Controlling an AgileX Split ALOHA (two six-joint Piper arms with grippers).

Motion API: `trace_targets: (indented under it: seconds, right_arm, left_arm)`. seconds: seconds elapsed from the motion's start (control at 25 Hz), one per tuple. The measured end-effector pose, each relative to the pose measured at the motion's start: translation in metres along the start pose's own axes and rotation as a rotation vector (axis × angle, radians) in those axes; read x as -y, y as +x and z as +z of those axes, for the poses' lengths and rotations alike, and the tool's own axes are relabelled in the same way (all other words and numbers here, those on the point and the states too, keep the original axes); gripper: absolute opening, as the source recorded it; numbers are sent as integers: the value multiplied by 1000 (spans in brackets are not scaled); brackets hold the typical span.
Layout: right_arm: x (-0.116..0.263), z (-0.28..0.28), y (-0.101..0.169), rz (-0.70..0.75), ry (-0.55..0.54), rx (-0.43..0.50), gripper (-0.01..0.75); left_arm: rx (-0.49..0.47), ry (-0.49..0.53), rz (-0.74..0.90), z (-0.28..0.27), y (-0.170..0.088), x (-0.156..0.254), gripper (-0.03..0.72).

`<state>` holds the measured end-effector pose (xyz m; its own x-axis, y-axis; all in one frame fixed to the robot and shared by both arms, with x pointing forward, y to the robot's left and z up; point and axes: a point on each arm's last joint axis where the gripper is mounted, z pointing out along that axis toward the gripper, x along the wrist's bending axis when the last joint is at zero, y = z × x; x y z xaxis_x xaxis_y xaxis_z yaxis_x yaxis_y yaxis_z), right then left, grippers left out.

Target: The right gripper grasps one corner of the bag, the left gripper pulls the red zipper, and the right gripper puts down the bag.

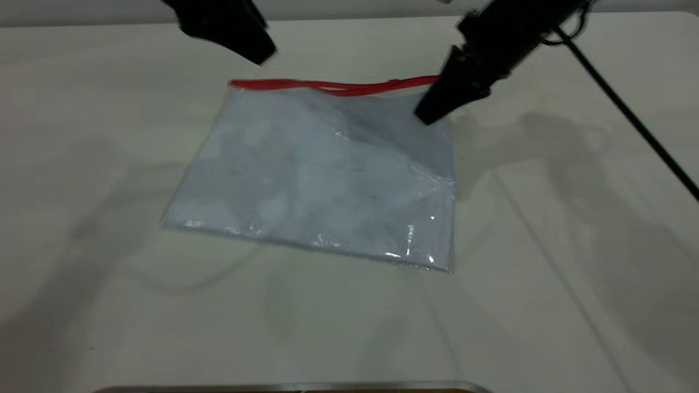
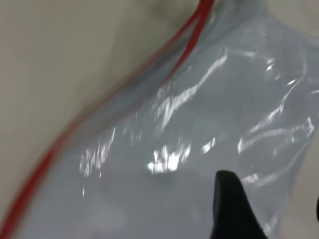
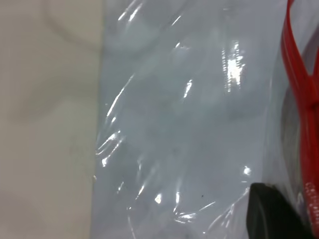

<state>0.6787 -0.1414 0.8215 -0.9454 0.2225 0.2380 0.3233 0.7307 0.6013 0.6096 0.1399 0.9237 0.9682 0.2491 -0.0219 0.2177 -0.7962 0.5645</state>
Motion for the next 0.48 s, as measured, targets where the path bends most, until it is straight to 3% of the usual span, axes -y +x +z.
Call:
trace_targets:
  seconds: [0.48]
  right_arm:
    - [-40, 15, 20, -161, 33, -66, 35]
  left_arm:
    - [46, -79, -18, 40, 0, 7, 464]
